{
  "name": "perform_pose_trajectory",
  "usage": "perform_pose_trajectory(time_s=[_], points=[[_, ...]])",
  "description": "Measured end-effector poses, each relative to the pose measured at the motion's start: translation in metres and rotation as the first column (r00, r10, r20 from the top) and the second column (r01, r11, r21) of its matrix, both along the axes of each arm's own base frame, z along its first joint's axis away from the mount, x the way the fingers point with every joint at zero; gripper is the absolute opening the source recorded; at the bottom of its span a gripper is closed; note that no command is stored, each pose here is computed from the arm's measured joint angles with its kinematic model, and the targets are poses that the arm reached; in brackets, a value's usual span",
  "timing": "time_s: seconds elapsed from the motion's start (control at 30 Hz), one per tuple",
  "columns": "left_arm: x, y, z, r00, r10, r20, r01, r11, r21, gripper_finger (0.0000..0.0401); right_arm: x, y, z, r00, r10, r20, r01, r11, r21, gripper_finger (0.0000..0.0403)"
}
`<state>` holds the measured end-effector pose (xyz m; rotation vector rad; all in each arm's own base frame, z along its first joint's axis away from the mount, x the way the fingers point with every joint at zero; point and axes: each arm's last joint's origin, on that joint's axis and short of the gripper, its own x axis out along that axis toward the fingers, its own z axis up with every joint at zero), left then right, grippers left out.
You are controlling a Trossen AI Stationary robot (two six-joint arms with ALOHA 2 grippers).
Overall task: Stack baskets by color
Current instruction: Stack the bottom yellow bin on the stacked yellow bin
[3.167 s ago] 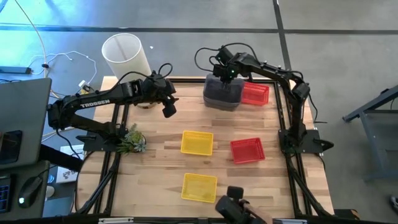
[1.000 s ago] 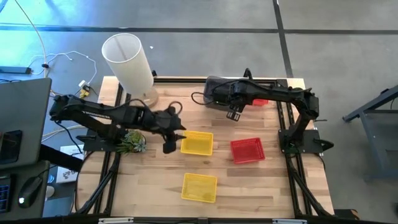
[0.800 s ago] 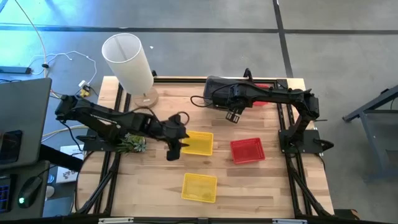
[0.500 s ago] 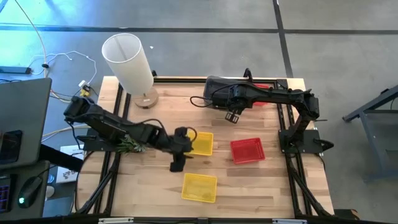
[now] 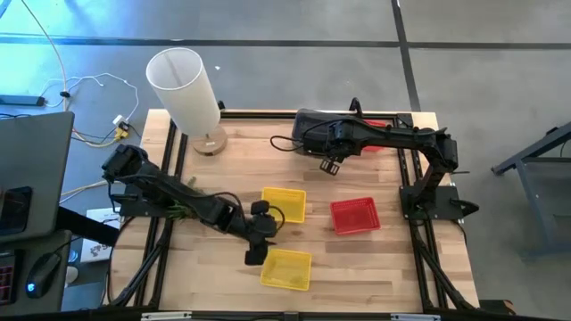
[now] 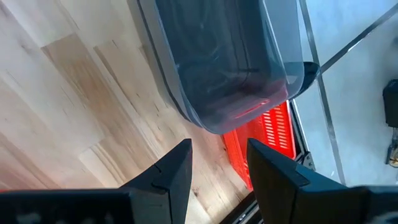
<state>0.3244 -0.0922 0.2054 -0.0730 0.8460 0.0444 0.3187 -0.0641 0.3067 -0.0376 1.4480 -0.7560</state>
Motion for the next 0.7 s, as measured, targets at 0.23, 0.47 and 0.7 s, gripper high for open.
perform_pose_trajectory(time_s=[0.23,0.47,0.7], points=[[0.006,-0.012,-0.021,0.999,-0.016,-0.04,0.016,1.0,-0.006,0.0156,0.002,0.0,0.0,1.0,-0.01,0.027,0.01,1.0,0.003,0.0138],[0.01,-0.016,-0.038,0.996,-0.026,-0.085,0.021,0.998,-0.062,0.0156,0.003,0.0,0.0,0.998,-0.04,0.051,0.04,0.999,0.002,0.0138],[0.013,-0.017,-0.044,0.996,-0.018,-0.091,0.01,0.997,-0.08,0.0156,0.003,0.0,0.0,0.998,-0.041,0.051,0.041,0.999,0.002,0.0138]])
